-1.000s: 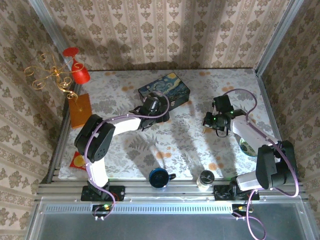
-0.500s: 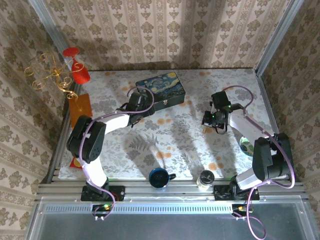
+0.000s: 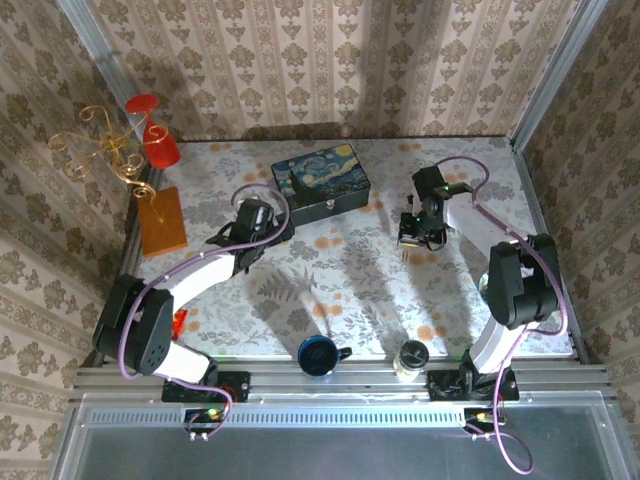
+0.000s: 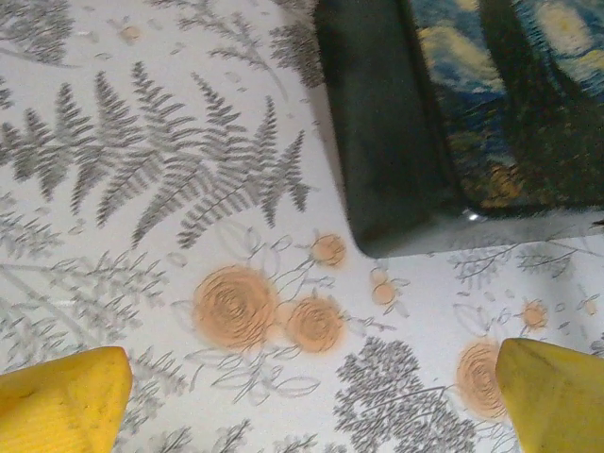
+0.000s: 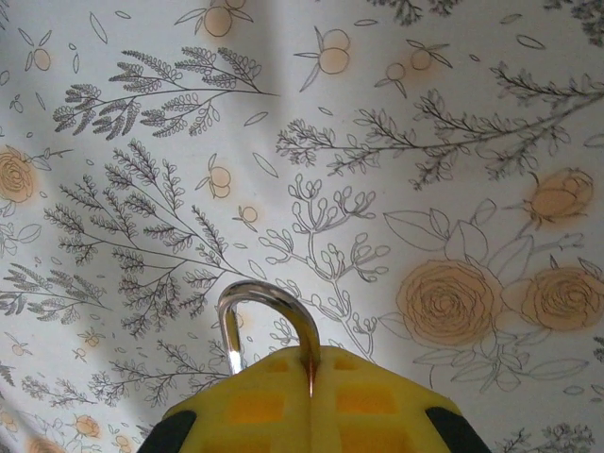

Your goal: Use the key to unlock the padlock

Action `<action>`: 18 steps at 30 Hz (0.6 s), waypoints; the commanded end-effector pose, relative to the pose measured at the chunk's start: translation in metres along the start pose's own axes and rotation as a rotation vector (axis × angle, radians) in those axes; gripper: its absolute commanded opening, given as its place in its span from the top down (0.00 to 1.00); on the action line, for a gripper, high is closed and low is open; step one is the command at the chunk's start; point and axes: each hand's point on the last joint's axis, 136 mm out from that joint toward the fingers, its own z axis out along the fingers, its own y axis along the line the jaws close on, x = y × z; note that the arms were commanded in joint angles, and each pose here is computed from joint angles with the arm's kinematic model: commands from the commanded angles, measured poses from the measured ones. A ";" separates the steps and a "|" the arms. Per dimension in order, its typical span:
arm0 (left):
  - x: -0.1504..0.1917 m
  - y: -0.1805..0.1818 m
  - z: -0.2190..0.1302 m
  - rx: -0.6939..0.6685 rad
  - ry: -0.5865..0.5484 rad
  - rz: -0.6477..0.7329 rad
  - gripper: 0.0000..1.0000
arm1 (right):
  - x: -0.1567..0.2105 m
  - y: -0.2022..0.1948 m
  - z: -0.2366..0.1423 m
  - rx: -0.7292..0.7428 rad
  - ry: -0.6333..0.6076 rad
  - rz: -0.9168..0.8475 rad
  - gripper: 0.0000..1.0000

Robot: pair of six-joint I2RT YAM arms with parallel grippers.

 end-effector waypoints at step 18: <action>0.025 0.058 -0.026 -0.109 0.003 -0.080 0.00 | -0.016 0.002 0.030 -0.049 0.145 -0.040 1.00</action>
